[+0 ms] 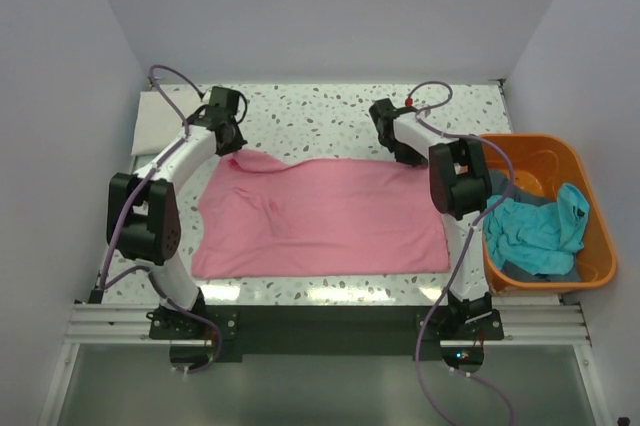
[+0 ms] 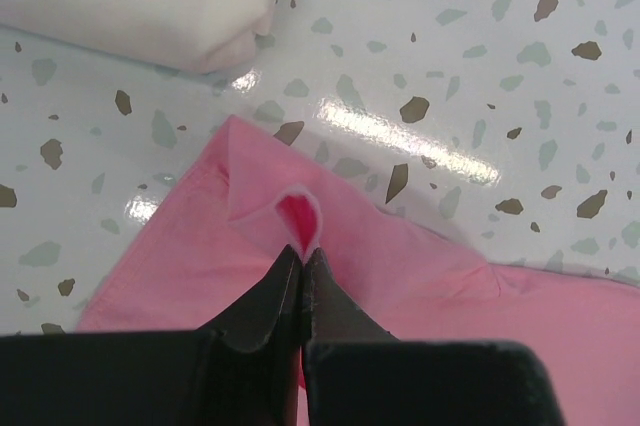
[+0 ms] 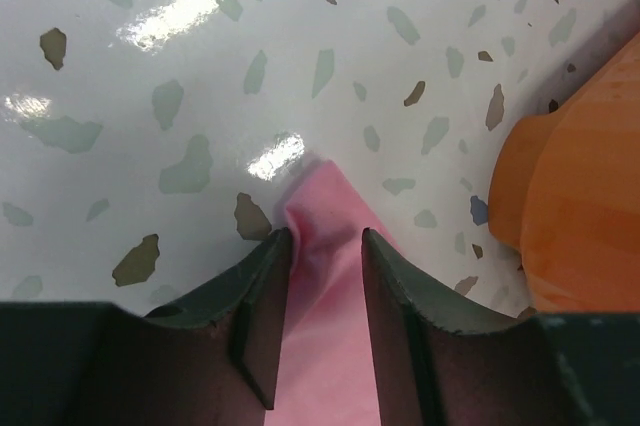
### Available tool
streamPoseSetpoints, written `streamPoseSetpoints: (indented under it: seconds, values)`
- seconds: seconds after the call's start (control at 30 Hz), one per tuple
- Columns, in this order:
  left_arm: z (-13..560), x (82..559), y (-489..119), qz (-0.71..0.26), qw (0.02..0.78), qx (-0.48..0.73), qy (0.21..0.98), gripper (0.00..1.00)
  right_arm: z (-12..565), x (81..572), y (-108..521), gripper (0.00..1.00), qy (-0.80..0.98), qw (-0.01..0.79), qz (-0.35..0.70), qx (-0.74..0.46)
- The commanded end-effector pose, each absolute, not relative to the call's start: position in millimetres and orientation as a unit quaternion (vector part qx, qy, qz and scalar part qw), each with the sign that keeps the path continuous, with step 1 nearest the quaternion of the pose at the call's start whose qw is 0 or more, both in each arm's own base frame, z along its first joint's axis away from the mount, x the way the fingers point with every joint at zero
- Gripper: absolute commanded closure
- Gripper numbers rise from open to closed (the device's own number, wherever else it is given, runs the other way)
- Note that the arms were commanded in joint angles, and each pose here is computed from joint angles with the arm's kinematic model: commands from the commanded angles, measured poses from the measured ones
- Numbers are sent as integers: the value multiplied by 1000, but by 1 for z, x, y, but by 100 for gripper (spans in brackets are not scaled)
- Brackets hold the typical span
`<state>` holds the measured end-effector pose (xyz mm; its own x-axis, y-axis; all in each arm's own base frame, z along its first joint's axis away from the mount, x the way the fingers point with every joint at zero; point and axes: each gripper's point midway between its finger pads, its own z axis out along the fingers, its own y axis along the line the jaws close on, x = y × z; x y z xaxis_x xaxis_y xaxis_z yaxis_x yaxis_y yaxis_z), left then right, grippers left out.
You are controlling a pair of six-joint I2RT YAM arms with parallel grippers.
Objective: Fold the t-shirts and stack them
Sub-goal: Fold the tshirt
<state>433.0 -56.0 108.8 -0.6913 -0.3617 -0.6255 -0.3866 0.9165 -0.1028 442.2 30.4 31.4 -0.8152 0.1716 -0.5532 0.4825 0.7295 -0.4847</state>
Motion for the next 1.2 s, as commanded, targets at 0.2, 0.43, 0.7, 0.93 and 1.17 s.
streamPoseSetpoints:
  seconds: [0.2, 0.43, 0.7, 0.93, 1.17]
  values:
    - [133, 437, -59, -6, 368, -204, 907, 100, 28, 453, 38, 76, 895, 263, -296, 206]
    - [140, 431, -59, -12, 374, -201, 905, 100, 45, 466, 38, 100, 885, 293, -295, 210]
    - [150, 425, -77, -62, 373, -171, 910, 100, 85, 467, 35, 100, 872, 344, -271, 217]
    - [141, 384, -64, -43, 348, -199, 915, 100, 92, 442, 48, 100, 894, 345, -225, 179]
    - [128, 333, -56, -42, 320, -232, 918, 100, 112, 409, 47, 100, 888, 358, -245, 155]
